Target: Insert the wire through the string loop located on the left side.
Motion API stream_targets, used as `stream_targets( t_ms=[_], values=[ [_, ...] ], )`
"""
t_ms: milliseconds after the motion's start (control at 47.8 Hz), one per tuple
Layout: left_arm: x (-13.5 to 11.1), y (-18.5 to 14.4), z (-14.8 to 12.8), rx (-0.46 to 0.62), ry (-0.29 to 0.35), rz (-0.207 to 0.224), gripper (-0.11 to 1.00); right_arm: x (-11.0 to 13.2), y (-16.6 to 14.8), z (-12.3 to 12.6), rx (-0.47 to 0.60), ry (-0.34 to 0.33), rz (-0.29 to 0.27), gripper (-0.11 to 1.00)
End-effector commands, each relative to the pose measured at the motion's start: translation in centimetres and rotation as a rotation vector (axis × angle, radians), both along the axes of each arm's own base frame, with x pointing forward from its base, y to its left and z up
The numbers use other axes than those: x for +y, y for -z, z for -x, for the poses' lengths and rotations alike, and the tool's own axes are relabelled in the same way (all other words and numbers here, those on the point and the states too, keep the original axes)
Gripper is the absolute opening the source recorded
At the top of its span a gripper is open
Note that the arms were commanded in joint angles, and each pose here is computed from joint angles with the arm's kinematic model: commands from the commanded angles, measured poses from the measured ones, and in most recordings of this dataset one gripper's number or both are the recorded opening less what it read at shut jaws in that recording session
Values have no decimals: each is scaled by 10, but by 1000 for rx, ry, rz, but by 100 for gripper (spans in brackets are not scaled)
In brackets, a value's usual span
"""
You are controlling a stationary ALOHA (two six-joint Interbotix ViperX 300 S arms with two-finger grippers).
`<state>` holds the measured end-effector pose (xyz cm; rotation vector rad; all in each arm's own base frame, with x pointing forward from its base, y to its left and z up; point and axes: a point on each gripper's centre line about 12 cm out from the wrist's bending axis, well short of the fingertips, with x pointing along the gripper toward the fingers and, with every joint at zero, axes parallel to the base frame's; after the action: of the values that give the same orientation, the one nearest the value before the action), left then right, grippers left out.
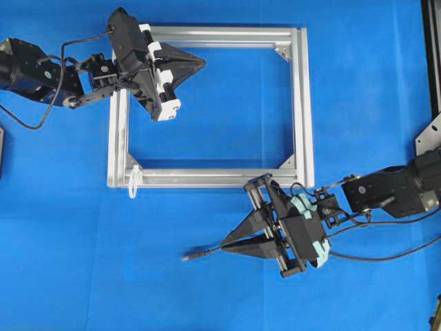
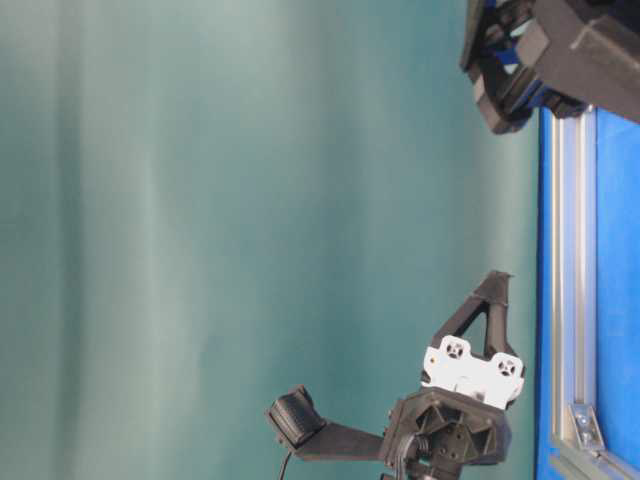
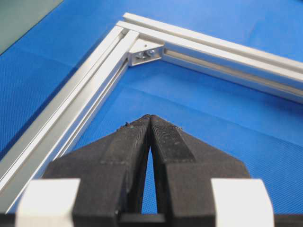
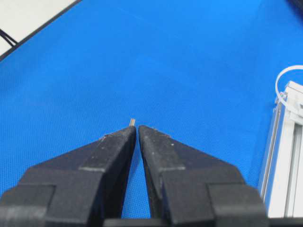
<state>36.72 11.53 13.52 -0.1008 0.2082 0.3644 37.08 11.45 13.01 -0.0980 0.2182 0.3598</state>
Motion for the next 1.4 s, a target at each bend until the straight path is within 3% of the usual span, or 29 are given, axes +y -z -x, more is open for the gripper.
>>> stream_targets(
  t_ms=[0, 209, 649, 816, 1067, 1151, 1381],
  values=[
    [-3, -21, -5, -52, 21, -25, 0, 4, -23, -1, -61, -7, -24, 0],
    [-3, -23, -6, -53, 24, -27, 0, 5, -23, -1, -58, -7, -32, -11],
    [-3, -21, -5, -42, 26, -26, 0, 4, -19, 0, -3, 8, -72, -6],
    [-3, -21, -5, -39, 25, -24, 0, 4, -18, 0, 11, 16, -92, 16],
    [-3, -19, -4, -28, 26, -20, 0, 0, -19, -1, 8, 52, -123, 85],
    [-3, -19, -4, -29, 26, -20, 0, 0, -19, -1, 10, 53, -125, 81],
    [-3, -19, -4, -26, 24, -19, 0, 1, 0, -7, 57, 92, -141, 84]
  ],
)
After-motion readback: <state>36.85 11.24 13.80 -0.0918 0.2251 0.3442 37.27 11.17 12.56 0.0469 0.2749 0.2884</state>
